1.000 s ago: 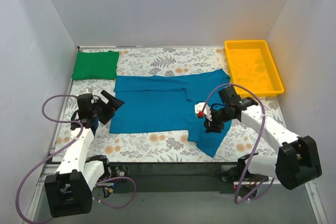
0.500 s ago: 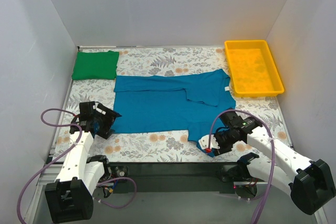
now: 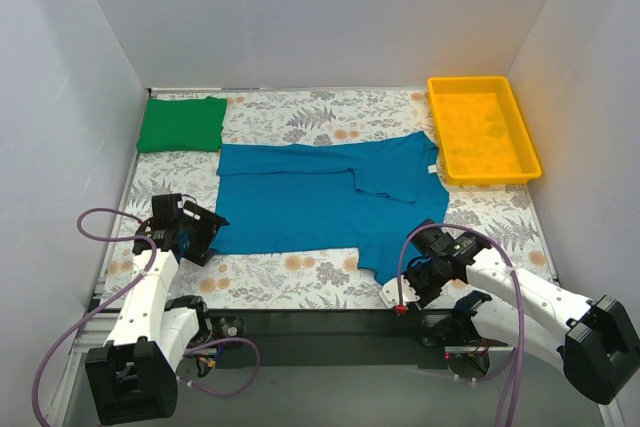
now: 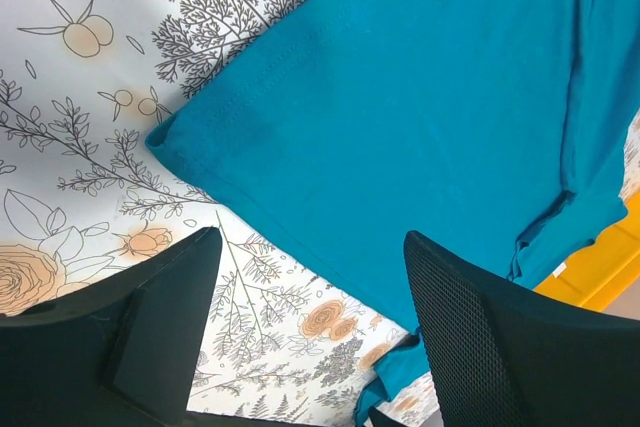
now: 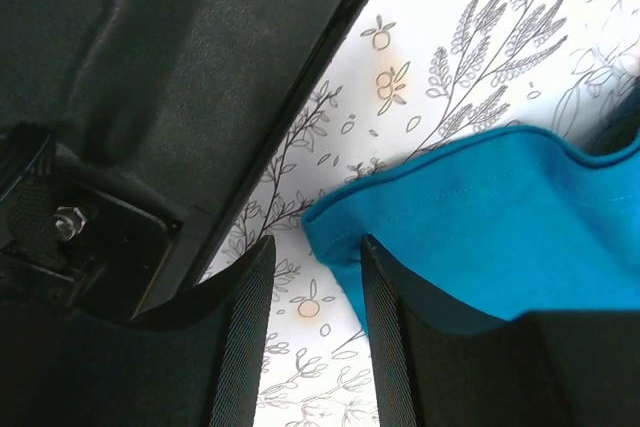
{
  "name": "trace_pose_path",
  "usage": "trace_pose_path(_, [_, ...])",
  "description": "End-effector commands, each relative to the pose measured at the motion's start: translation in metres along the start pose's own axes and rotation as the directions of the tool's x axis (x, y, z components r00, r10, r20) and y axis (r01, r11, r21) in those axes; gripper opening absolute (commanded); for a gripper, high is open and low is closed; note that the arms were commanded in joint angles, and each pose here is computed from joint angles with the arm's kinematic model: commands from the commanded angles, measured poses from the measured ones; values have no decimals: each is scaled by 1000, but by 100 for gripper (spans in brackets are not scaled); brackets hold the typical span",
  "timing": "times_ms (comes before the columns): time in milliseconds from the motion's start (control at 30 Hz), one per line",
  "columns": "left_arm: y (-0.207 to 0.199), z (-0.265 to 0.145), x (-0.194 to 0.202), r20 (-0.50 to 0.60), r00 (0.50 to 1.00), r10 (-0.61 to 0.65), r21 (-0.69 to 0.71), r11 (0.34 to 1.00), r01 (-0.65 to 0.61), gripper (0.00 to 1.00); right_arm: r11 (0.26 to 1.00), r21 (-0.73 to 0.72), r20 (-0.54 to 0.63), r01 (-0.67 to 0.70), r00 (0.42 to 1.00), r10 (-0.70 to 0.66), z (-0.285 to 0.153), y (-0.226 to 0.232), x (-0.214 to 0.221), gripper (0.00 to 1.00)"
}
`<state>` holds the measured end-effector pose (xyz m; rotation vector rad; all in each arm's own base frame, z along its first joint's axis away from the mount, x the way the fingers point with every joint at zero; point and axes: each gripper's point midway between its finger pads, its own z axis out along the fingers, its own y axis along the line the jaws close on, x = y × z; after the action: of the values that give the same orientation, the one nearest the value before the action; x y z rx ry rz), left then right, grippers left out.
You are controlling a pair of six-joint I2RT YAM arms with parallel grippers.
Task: Fold and stack the t-shirts
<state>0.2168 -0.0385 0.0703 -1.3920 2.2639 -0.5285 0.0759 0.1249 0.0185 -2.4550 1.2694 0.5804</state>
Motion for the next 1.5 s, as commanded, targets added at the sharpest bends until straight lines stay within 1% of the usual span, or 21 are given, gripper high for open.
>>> trace_pose_path(0, [-6,-4,-5,21,1000,-4,10,1000,4,72,999,35,6,25,1000,-25,8,-8,0,45])
trace_pose_path(133, [-6,-4,-6,28,1000,-6,6,1000,6,72,999,52,-4,15,1000,-14,16,-10,3,39])
trace_pose_path(167, [-5,-3,-6,28,1000,-6,2,1000,6,72,999,49,-3,11,1000,-11,17,-10,3,33])
trace_pose_path(233, [-5,-4,-6,27,1000,-9,1,1000,9,72,998,57,4,4,1000,-4,16,-10,2,25])
trace_pose_path(267, [-3,-3,-6,26,1000,-15,-3,1000,15,72,998,58,3,7,1000,-7,16,-9,2,17])
trace_pose_path(333, [0,-2,-6,29,999,-35,-20,999,35,72,998,67,0,6,1000,-6,16,-10,2,9])
trace_pose_path(367, [2,-1,-6,32,998,-45,-33,998,46,72,998,66,0,1,1000,-1,16,-9,3,2])
trace_pose_path(467, [11,1,-5,39,995,-88,-73,993,91,71,996,81,13,-28,1000,27,13,-10,-1,1])
trace_pose_path(700, [28,8,-8,62,991,-121,-176,976,130,70,974,199,51,-110,993,102,-15,-38,-20,1])
trace_pose_path(767, [31,8,-9,69,990,-126,-201,970,138,62,969,214,80,-126,991,111,-18,-40,-24,1])
trace_pose_path(800, [35,7,-13,97,986,-134,-220,963,152,61,966,230,89,-121,991,103,-20,-42,-26,1])
trace_pose_path(833, [37,7,-15,108,985,-136,-230,960,158,56,960,248,83,-127,991,109,-23,-45,-24,1])
trace_pose_path(900, [42,6,-19,142,979,-146,-248,952,178,53,950,279,91,-143,988,122,-29,-48,-22,1])
trace_pose_path(967, [46,9,-21,158,976,-149,-263,946,187,48,945,290,101,-149,987,125,-30,-49,-22,1])
trace_pose_path(1200, [54,26,-18,138,978,-158,-297,935,193,44,934,320,108,-156,986,128,-36,-53,-22,1])
trace_pose_path(1267, [55,30,-18,139,978,-154,-301,934,190,38,934,321,109,-159,985,131,-37,-53,-22,1])
trace_pose_path(1300, [56,32,-18,137,979,-153,-302,934,189,33,933,323,109,-158,986,129,-37,-53,-22,1])
trace_pose_path(1367, [56,35,-19,137,979,-150,-303,935,186,29,931,327,109,-164,985,135,-38,-53,-21,1])
trace_pose_path(1400, [56,37,-19,134,980,-146,-303,936,181,25,929,330,109,-165,985,137,-39,-54,-22,1])
trace_pose_path(1433, [56,38,-19,132,980,-145,-300,937,179,19,929,330,112,-169,984,139,-40,-54,-22,1])
trace_pose_path(1467, [54,38,-19,129,982,-141,-292,940,173,16,928,332,114,-171,984,141,-41,-54,-23,1])
